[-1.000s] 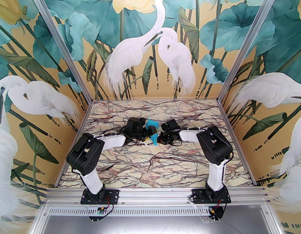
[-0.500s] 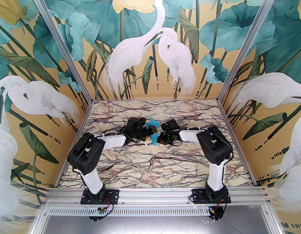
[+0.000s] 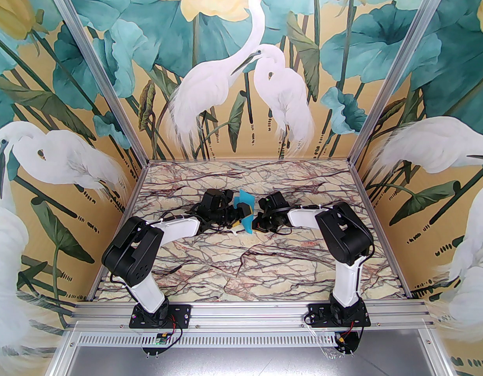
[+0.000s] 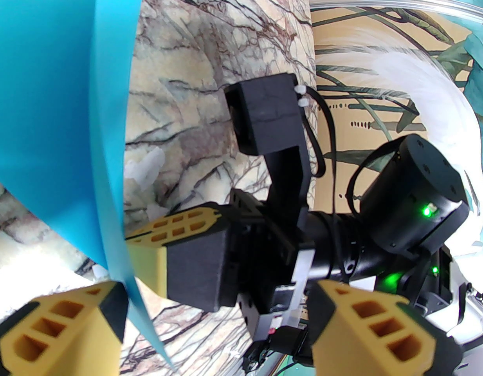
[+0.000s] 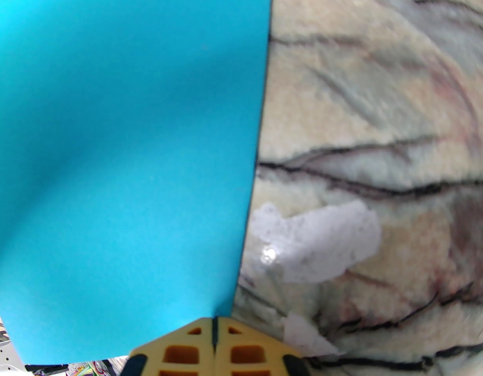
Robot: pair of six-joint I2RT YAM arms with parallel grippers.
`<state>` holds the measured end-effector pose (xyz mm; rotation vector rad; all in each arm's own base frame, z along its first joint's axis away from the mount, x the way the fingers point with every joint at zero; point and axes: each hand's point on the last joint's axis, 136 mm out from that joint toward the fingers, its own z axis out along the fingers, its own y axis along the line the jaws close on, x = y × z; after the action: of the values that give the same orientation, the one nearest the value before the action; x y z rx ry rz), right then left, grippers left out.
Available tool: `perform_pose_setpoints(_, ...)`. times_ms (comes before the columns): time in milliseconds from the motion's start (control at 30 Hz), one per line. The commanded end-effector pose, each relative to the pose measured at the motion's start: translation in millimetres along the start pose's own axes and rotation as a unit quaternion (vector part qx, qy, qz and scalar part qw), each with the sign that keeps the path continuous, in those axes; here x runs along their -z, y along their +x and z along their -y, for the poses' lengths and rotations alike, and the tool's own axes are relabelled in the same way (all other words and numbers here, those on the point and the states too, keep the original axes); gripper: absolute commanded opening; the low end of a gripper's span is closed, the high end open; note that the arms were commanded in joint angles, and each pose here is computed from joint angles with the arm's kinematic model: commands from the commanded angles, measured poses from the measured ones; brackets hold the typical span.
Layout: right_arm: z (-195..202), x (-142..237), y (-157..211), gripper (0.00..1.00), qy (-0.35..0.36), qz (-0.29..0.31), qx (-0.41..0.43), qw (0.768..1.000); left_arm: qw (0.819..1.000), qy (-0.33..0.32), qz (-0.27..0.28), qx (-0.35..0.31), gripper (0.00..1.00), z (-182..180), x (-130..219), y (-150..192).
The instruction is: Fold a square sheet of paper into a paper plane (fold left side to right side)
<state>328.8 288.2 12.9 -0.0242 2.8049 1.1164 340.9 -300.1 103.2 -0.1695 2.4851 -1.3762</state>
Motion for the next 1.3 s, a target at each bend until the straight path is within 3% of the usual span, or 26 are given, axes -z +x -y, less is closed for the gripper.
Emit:
perform_pose_setpoints(0, 39.7, -12.6, 25.4, 0.0, 0.06, -0.031, -0.039, 0.997, 1.0, 0.017, -0.001, -0.001, 0.81, 5.9, -7.6, -3.0)
perform_pose_setpoints(433, 36.9, -10.9, 22.3, 0.0, 0.059, -0.027, -0.035, 0.997, 0.999, 0.03, 0.002, 0.015, 0.81, 2.7, -24.1, -10.7)
perform_pose_setpoints(700, 12.1, 0.6, 7.1, 0.0, 0.013, 0.01, -0.01, 1.0, 0.999, 0.026, 0.003, 0.02, 0.81, 0.5, -27.7, -13.1)
perform_pose_setpoints(1267, -18.7, 45.0, -20.1, 0.2, -0.124, 0.11, -0.01, 0.986, 1.0, 0.021, -0.002, 0.023, 0.81, -2.4, -30.6, -12.2)
